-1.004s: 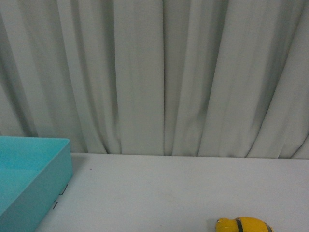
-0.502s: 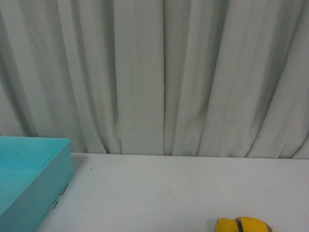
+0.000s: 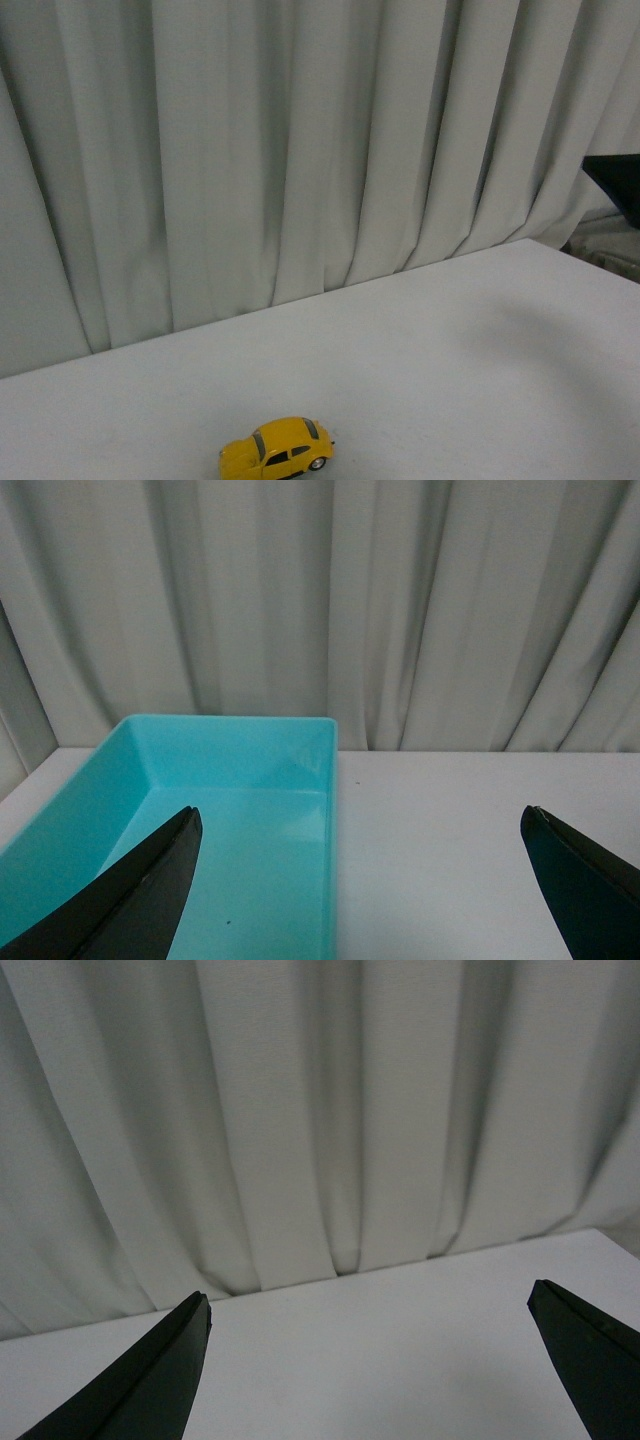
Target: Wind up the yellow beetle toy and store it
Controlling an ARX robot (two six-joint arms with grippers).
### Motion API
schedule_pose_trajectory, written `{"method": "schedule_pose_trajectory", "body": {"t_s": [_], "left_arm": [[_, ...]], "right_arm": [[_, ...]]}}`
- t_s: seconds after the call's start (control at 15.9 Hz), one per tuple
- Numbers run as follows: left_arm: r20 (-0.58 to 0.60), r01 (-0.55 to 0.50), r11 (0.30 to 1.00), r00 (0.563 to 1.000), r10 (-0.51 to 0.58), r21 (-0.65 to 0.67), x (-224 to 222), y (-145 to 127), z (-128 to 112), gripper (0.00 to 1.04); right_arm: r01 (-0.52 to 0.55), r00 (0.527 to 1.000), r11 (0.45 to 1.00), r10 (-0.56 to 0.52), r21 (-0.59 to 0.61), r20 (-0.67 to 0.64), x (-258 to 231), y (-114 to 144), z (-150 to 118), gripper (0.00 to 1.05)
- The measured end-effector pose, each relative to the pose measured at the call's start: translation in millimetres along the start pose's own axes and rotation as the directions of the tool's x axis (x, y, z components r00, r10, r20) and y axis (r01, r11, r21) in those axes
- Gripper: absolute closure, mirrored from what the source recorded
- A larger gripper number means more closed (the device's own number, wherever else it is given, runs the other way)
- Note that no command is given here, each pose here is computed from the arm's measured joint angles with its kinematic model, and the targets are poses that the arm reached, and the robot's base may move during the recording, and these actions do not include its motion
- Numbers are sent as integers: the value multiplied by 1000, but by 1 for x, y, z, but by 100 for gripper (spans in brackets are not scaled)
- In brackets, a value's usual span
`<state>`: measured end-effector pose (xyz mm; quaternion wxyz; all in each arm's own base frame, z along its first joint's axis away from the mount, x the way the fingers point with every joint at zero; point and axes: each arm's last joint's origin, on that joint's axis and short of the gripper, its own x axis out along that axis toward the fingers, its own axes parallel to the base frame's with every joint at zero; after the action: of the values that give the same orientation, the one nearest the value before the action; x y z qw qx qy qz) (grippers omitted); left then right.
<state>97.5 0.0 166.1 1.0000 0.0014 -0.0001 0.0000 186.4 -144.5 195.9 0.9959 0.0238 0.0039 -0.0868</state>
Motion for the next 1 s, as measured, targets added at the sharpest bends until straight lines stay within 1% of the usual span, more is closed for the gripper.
{"method": "schedule_pose_trajectory", "body": {"t_s": [0.06,0.19,0.25,0.31,0.38,0.44,0.5,0.56,0.63,0.69,0.75,0.82,0.88,0.94,1.0], "left_arm": [[1,0,1000,1000,0,0,0,0,0,7],[0,0,1000,1000,0,0,0,0,0,7],[0,-1,1000,1000,1,0,0,0,0,7],[0,0,1000,1000,0,0,0,0,0,7],[0,0,1000,1000,0,0,0,0,0,7],[0,0,1000,1000,0,0,0,0,0,7],[0,0,1000,1000,0,0,0,0,0,7],[0,0,1000,1000,0,0,0,0,0,7],[0,0,1000,1000,0,0,0,0,0,7],[0,-1,1000,1000,1,0,0,0,0,7],[0,0,1000,1000,0,0,0,0,0,7],[0,0,1000,1000,0,0,0,0,0,7],[0,0,1000,1000,0,0,0,0,0,7],[0,0,1000,1000,0,0,0,0,0,7],[0,0,1000,1000,0,0,0,0,0,7]], "right_arm": [[-74,997,997,74,-5,-29,36,-3,-4,7],[-254,962,967,253,-2,-104,98,11,-15,7],[-356,925,935,353,8,-142,123,22,-16,7],[-456,881,890,448,-21,-153,151,39,-15,7],[-565,815,824,549,-45,-187,173,58,-15,7],[-664,739,745,638,-69,-216,188,78,-14,7],[-752,651,654,719,-83,-243,199,96,-11,7],[-830,550,552,790,-78,-271,204,114,-6,7],[-879,472,468,831,-88,-296,207,124,-2,7],[-914,401,398,852,-81,-337,209,132,-1,7],[-952,300,296,857,-76,-418,210,143,-12,7],[-981,174,192,849,-16,-499,204,150,-34,7],[-993,85,114,834,19,-546,198,156,-47,7],[-999,-22,7,813,48,-582,188,163,-58,7],[-998,-60,-61,800,19,-597,184,168,-61,7]]}}
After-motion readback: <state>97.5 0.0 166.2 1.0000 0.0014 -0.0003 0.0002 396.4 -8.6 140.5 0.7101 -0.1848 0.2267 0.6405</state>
